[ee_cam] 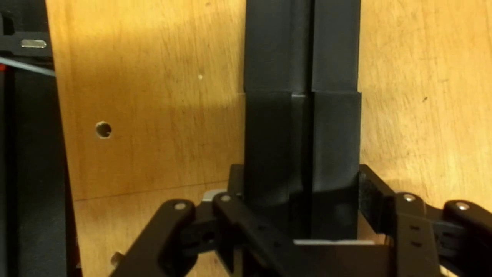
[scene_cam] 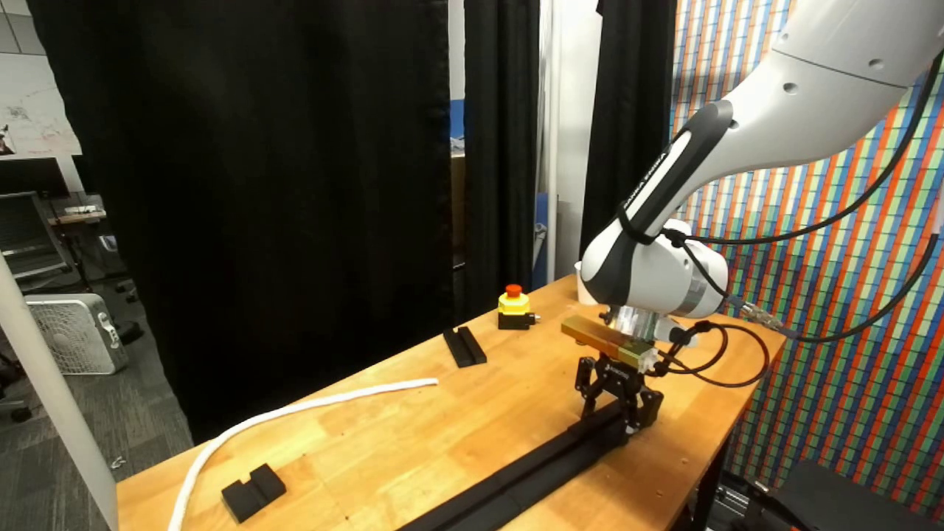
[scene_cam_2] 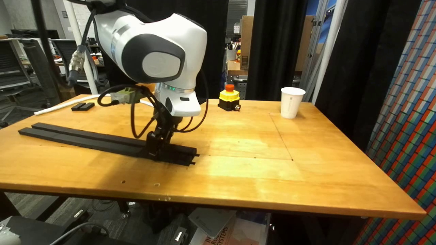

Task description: Join the four pieces of the black objects together

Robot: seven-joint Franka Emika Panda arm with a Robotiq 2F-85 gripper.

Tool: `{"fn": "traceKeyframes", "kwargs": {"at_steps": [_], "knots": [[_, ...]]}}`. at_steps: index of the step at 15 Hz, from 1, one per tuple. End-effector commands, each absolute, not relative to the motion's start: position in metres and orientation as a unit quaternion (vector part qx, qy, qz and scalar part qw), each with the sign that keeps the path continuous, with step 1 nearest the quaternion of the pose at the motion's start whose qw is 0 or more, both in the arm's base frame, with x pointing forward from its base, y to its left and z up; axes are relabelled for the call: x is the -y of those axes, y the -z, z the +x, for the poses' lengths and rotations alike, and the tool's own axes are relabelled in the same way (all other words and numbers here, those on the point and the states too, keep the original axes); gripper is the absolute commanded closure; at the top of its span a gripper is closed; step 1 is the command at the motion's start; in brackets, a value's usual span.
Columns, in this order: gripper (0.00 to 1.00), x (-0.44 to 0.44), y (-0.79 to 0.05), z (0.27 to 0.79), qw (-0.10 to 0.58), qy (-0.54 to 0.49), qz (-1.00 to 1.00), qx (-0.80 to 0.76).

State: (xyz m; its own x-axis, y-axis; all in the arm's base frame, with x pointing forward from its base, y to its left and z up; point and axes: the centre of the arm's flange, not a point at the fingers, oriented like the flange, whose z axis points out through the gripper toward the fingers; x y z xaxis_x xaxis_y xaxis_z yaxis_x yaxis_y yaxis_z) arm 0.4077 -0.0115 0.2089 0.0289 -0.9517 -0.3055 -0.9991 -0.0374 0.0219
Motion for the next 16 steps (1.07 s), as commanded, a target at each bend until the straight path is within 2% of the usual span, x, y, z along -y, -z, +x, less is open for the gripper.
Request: {"fn": "traceKeyframes", "kwargs": {"at_steps": [1, 16], "knots": [[0.54, 0.002, -0.196, 0.397, 0.09, -0.138, -0.711, -0.684], [0.54, -0.012, -0.184, 0.391, 0.091, -0.16, -0.657, -0.731]]}}
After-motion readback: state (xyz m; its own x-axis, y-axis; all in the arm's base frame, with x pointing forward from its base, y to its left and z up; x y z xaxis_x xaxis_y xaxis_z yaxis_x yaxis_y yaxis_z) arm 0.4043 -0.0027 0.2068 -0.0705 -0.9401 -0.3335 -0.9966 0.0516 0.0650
